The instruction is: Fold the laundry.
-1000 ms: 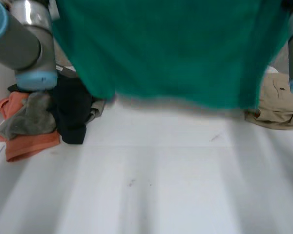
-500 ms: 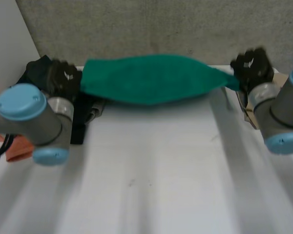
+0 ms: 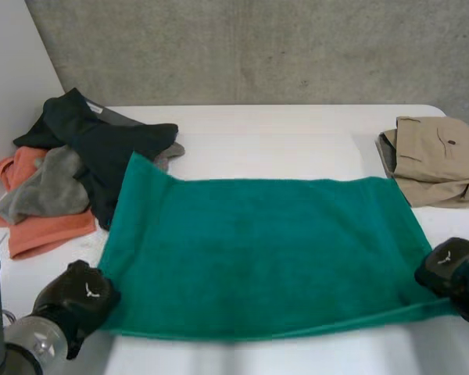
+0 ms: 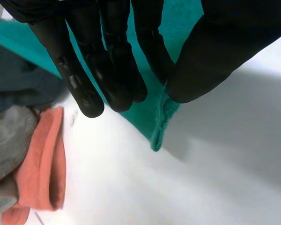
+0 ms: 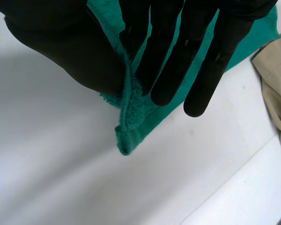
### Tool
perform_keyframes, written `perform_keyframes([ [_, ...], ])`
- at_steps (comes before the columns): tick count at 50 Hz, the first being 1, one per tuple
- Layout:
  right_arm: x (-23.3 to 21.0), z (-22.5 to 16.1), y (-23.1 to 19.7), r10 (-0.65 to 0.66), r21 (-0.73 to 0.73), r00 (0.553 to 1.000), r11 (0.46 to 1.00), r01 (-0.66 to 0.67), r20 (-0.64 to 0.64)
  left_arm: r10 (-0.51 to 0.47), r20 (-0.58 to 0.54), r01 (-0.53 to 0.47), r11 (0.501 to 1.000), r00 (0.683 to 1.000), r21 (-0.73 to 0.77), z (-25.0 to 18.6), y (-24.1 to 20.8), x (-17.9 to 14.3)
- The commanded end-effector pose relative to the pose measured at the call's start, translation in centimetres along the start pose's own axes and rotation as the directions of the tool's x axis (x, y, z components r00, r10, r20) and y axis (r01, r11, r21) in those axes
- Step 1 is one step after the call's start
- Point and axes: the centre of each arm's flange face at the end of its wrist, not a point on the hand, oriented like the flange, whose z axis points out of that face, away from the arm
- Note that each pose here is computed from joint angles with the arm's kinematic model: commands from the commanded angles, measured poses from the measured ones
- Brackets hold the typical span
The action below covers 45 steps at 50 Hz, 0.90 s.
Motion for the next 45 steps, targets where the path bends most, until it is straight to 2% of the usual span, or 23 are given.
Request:
perform_keyframes([
  [1, 2.5, 3.3, -1.6, 0.076, 0.120, 0.985, 0.991, -0.058, -0.154, -0.031, 0.090, 0.019, 0.992, 0.995, 0.126, 2.6, -2.8, -2.4],
  [4, 3.6, 5.6, -2.6, 0.133, 0.186, 0.970, 0.978, -0.095, -0.203, -0.050, 0.168, 0.018, 0.982, 0.985, 0.190, 5.2, -4.7, -4.0],
  [9, 4.9, 7.7, -4.8, 0.176, 0.306, 0.941, 0.948, -0.083, -0.290, -0.087, 0.265, 0.013, 0.963, 0.960, 0.270, 9.1, -7.2, -5.8],
  [14, 6.4, 11.0, -6.2, 0.190, 0.384, 0.900, 0.923, -0.028, -0.392, -0.138, 0.394, 0.011, 0.952, 0.909, 0.307, 13.8, -8.9, -7.8],
  [23, 7.9, 15.7, -8.0, 0.208, 0.450, 0.854, 0.892, 0.034, -0.477, -0.173, 0.506, -0.026, 0.932, 0.845, 0.362, 19.8, -10.7, -8.6],
  [26, 8.2, 17.1, -8.4, 0.208, 0.463, 0.837, 0.884, 0.060, -0.506, -0.160, 0.556, -0.067, 0.929, 0.816, 0.365, 21.3, -11.3, -9.0],
  [29, 8.6, 17.9, -8.8, 0.211, 0.478, 0.817, 0.874, 0.088, -0.537, -0.132, 0.585, -0.112, 0.925, 0.800, 0.363, 22.3, -11.7, -8.8],
  [35, 8.4, 17.9, -9.4, 0.234, 0.501, 0.796, 0.860, 0.098, -0.558, -0.132, 0.604, -0.141, 0.913, 0.786, 0.382, 22.7, -12.2, -8.1],
  [41, 8.6, 14.8, -9.7, 0.315, 0.548, 0.791, 0.836, 0.031, -0.525, -0.116, 0.555, -0.159, 0.892, 0.824, 0.422, 21.0, -13.6, -5.1],
  [45, 8.6, 12.1, -9.0, 0.387, 0.579, 0.802, 0.813, -0.064, -0.454, -0.120, 0.549, -0.159, 0.887, 0.827, 0.433, 18.7, -13.8, -5.3],
])
